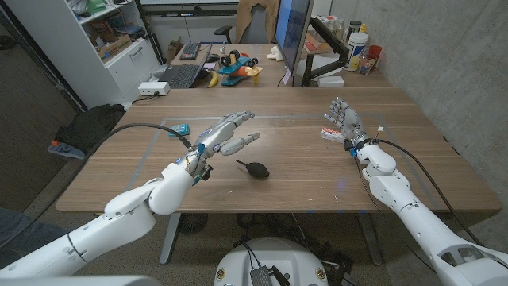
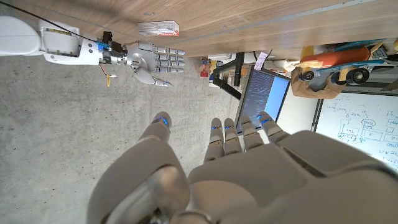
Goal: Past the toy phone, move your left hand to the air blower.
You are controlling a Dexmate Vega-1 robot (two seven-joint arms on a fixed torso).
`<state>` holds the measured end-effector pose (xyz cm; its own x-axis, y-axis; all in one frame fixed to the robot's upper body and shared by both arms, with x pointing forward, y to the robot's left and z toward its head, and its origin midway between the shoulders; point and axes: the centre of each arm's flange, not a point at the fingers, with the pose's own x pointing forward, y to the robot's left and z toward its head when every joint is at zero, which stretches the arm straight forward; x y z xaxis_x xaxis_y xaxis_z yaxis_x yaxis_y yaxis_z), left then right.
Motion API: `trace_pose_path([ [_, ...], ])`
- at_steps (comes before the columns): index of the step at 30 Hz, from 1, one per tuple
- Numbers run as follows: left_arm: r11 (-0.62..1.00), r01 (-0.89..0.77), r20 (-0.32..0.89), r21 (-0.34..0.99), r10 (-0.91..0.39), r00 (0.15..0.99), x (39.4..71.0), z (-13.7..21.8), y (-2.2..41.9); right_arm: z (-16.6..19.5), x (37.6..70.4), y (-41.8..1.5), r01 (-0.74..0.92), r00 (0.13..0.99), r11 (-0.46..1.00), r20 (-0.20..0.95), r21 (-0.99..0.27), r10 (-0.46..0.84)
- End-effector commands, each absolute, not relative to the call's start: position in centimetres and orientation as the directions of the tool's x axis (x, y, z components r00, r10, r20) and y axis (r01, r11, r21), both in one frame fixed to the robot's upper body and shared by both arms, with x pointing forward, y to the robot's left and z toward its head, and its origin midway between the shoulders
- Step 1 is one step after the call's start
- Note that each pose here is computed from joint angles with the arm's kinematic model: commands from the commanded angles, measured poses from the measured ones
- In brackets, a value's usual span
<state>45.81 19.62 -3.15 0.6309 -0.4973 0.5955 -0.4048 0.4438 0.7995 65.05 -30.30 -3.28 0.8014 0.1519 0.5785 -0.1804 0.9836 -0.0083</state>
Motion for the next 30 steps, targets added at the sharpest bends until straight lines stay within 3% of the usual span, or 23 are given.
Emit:
trace_pose_path([
  [1,0.373,-0.446,0.581,0.814,-0.502,0.640,44.8,-3.4,19.4,-3.2,65.0,-30.2,-0.183,0.800,0.983,0.580,-0.009,0.154],
  [30,0.268,-0.378,0.464,0.886,-0.542,0.701,46.4,-4.4,18.0,-3.3,64.6,-30.6,-0.179,0.795,0.984,0.589,-0.005,0.147],
])
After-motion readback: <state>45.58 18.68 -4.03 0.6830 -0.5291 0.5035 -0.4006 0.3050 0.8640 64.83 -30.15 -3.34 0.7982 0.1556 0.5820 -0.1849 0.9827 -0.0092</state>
